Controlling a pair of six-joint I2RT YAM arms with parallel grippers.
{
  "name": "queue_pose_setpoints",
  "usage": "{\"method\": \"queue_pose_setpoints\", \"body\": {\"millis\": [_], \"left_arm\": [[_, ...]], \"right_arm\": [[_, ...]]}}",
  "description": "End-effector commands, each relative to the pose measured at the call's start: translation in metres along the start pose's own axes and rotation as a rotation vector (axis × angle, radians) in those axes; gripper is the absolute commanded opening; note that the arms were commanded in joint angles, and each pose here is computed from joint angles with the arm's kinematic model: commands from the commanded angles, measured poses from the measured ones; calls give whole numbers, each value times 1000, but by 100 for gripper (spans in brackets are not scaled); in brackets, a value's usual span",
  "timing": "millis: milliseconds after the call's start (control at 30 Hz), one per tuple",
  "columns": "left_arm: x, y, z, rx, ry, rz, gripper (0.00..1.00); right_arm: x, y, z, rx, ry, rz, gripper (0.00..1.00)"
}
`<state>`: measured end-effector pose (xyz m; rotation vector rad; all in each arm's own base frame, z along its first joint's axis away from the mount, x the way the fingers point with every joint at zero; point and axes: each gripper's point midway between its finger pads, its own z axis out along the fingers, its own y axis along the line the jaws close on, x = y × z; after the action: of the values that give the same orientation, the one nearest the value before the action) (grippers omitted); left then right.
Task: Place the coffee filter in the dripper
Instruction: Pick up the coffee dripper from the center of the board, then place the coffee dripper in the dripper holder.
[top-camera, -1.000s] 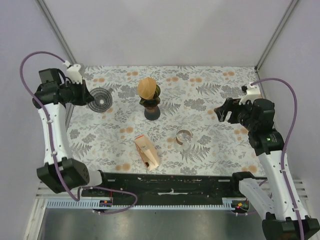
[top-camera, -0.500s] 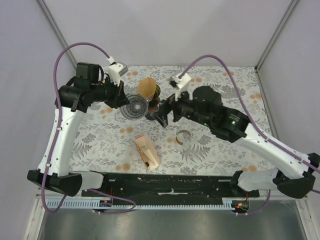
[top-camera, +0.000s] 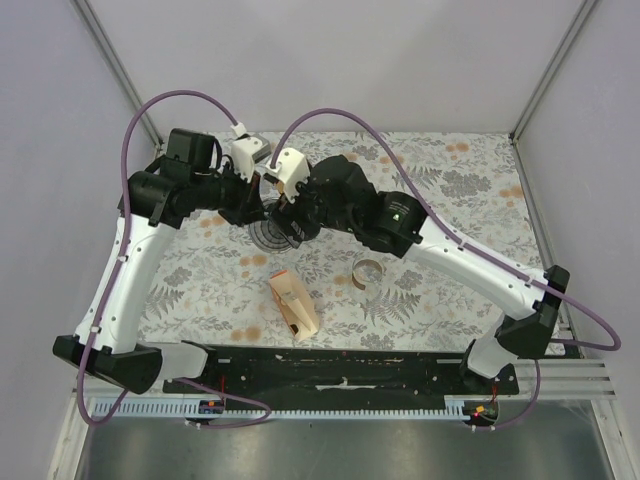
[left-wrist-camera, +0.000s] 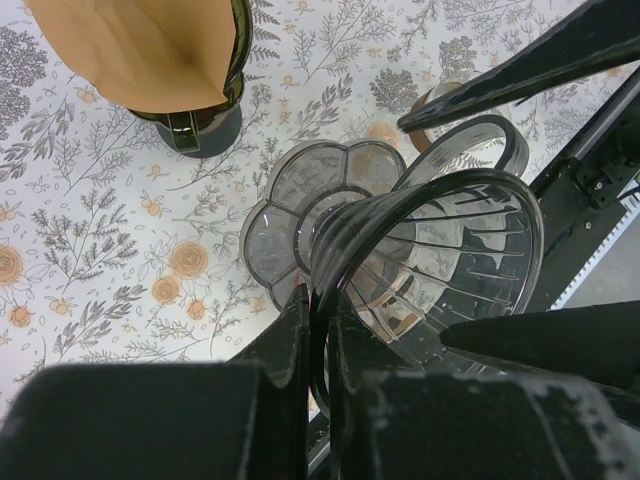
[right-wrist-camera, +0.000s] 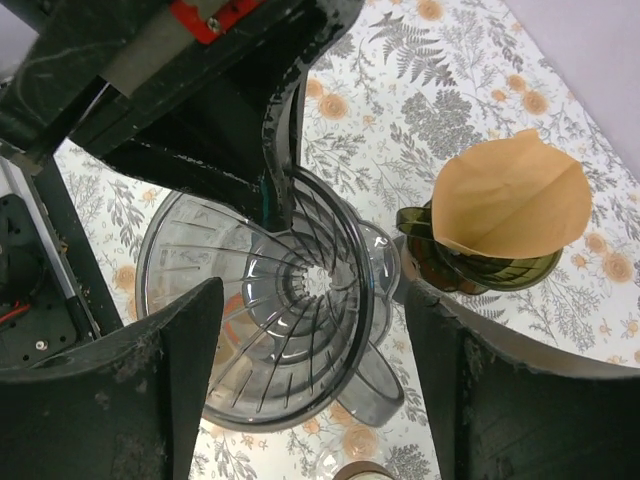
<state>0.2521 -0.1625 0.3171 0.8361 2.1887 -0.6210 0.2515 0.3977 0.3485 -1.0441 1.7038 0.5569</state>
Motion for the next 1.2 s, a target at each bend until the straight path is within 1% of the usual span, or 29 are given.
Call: {"method": "queue_pose_setpoints", "body": {"millis": [0,67,133,233,267,300,333,367,400,433,500,533,600,633,700,800,933,1033,1167], "left_arm": [[-12,-15,-10,59,-56,70,2],[-10,-16,-7,70,-47,68,2],[-10,-17,-7,75,-46,72,2],[-10,-19,-7,89,-46,76,2],[-10,-20,-8,91,-46,79,2],[-9,-21,-7,96,-43,81,2],[-9,-21,-7,96,-46,82,2],[-10,-21,-8,98,-47,81,2],[-10,-22,-7,104,-46,82,2],[-11,-23,-8,106,-50,85,5],[-14,-24,-9,108,-61,89,39],[-17,-23,-10,103,-73,89,59],[-25,-20,-14,70,-104,93,81],[-31,-17,-17,43,-127,102,85],[-40,-9,-23,-15,-164,108,87],[-47,-2,-29,-72,-198,120,89],[-42,-2,-25,-66,-188,118,90],[-37,0,-20,-62,-171,110,91],[-34,-1,-19,-57,-165,110,91]], "right_arm": [[-5,-3,1,-28,8,-38,76],[-1,-1,5,-55,17,-28,66],[2,-3,8,-60,26,-21,51],[8,-7,12,-51,41,-13,24],[8,-9,12,-46,43,-10,17],[10,-10,12,-39,48,-5,8],[13,-12,12,-29,55,-2,3],[14,-15,10,-17,58,8,0],[16,-17,8,-11,63,18,0],[19,-20,6,-5,73,34,0],[29,-28,0,14,101,77,0],[34,-33,-4,22,117,106,0],[43,-40,-17,14,129,165,0],[46,-38,-26,-5,128,207,0],[52,-46,-42,-19,115,263,0],[72,-52,-67,-29,132,317,0],[115,-65,-89,-10,199,388,0],[138,-71,-95,-39,228,450,0],[157,-81,-90,-48,273,493,0]]}}
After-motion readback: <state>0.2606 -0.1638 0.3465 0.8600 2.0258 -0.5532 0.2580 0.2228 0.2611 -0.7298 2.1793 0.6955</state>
